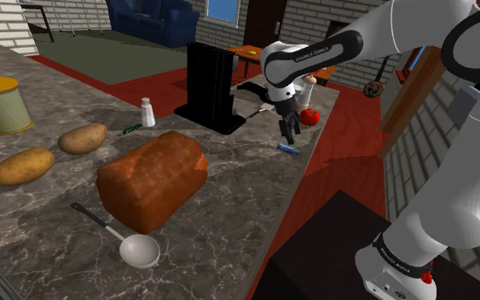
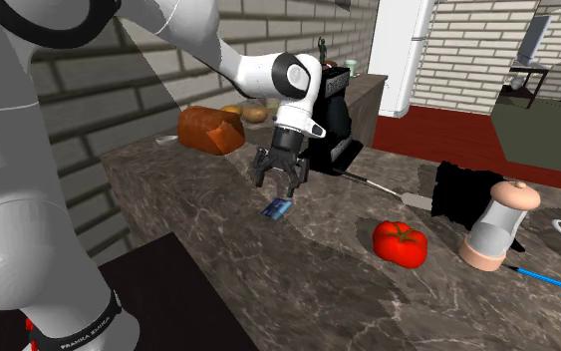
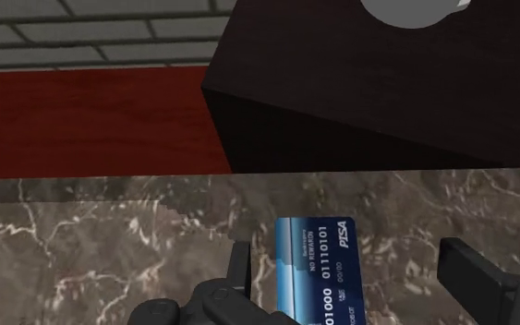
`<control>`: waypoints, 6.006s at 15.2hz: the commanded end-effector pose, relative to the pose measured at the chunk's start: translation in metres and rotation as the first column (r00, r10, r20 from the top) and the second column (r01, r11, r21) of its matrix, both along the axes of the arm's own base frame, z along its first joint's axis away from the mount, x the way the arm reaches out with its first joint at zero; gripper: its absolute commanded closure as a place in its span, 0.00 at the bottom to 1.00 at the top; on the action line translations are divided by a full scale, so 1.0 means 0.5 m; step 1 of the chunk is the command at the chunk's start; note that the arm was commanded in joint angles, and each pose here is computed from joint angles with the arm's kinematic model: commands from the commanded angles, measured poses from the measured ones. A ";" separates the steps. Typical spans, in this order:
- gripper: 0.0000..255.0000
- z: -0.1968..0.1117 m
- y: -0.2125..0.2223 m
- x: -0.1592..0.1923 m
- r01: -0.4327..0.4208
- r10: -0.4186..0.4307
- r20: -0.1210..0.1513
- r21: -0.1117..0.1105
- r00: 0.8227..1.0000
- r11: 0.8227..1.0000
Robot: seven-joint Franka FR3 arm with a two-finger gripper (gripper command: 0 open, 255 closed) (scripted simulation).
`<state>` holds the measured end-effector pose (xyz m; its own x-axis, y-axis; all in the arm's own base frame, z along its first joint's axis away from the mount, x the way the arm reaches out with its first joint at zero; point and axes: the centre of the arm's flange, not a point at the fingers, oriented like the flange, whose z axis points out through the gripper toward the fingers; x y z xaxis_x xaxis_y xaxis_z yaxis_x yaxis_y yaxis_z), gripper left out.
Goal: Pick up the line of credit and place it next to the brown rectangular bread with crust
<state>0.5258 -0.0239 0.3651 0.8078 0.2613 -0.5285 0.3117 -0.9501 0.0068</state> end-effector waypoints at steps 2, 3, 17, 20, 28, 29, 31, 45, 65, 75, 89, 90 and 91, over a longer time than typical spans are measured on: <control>0.00 -0.047 -0.007 0.007 -0.011 0.011 -0.029 0.002 1.000 1.000; 0.00 -0.055 -0.008 0.002 -0.011 0.011 -0.029 0.002 1.000 1.000; 1.00 -0.096 -0.017 -0.024 -0.011 0.011 -0.029 0.002 1.000 1.000; 1.00 -0.096 -0.017 -0.024 -0.011 0.011 -0.029 0.002 1.000 1.000; 1.00 -0.064 -0.017 -0.024 -0.011 0.011 -0.029 0.002 1.000 1.000; 1.00 -0.054 -0.017 -0.024 -0.011 0.011 -0.029 0.002 1.000 1.000; 1.00 -0.032 -0.017 -0.024 -0.011 0.011 -0.029 0.002 1.000 1.000; 1.00 0.115 -0.017 -0.024 -0.011 0.011 -0.029 0.002 1.000 1.000; 1.00 0.327 -0.017 -0.024 -0.011 0.011 -0.029 0.002 1.000 1.000; 1.00 0.342 0.188 -0.074 -0.011 0.011 -0.029 0.002 1.000 1.000; 1.00 0.343 0.547 -0.163 -0.011 0.011 -0.029 0.002 1.000 1.000; 1.00 0.343 0.573 -0.169 -0.011 0.011 -0.029 0.002 1.000 1.000; 1.00 0.343 0.598 -0.176 -0.011 0.011 -0.029 0.002 1.000 1.000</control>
